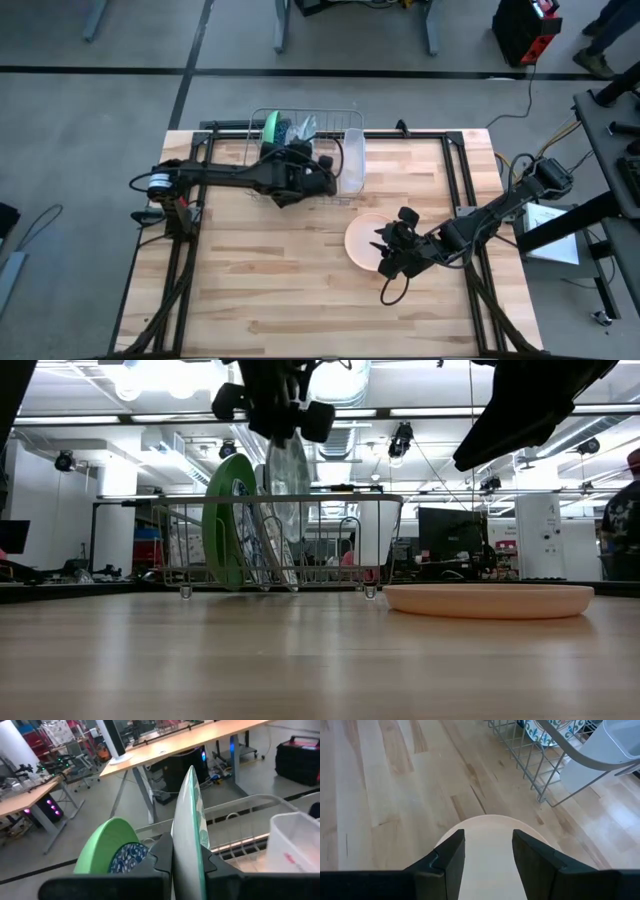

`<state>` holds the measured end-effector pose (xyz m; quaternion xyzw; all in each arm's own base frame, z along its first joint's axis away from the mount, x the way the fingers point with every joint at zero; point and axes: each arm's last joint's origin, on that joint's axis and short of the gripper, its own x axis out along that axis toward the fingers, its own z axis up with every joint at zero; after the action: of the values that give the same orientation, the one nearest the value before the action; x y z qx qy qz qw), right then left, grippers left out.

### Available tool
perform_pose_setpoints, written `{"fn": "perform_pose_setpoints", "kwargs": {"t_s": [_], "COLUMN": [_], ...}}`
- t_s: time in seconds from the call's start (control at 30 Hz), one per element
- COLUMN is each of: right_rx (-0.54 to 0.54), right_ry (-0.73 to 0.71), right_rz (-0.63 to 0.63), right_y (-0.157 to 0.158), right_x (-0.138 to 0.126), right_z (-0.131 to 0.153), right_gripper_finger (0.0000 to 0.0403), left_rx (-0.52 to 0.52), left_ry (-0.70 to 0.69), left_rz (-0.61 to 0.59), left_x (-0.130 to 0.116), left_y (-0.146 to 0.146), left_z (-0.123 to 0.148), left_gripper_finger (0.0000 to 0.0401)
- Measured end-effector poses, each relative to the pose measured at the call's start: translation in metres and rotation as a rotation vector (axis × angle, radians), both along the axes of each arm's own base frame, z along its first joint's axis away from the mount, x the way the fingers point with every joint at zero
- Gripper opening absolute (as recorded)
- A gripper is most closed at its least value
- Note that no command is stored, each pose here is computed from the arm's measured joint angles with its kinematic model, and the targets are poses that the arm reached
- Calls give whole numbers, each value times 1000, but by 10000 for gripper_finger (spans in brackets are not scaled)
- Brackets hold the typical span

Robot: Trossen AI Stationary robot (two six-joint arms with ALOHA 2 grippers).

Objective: Sort dishes
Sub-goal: Put the green patterned plate into the dish rack

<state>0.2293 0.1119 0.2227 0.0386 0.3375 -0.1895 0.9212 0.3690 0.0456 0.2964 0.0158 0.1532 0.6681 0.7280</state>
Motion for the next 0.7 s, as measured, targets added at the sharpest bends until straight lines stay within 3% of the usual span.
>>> {"fn": "perform_pose_setpoints", "kwargs": {"t_s": [0.7], "right_rx": [-6], "right_ry": [4], "right_rz": [5], "right_y": [0], "right_x": [0], "right_z": [0], "right_gripper_finger": [158], "left_rx": [-7], "left_ry": [-69], "left_rz": [25], "left_x": [-3], "left_y": [12], "left_z": [-56], "left_gripper_finger": [10]}}
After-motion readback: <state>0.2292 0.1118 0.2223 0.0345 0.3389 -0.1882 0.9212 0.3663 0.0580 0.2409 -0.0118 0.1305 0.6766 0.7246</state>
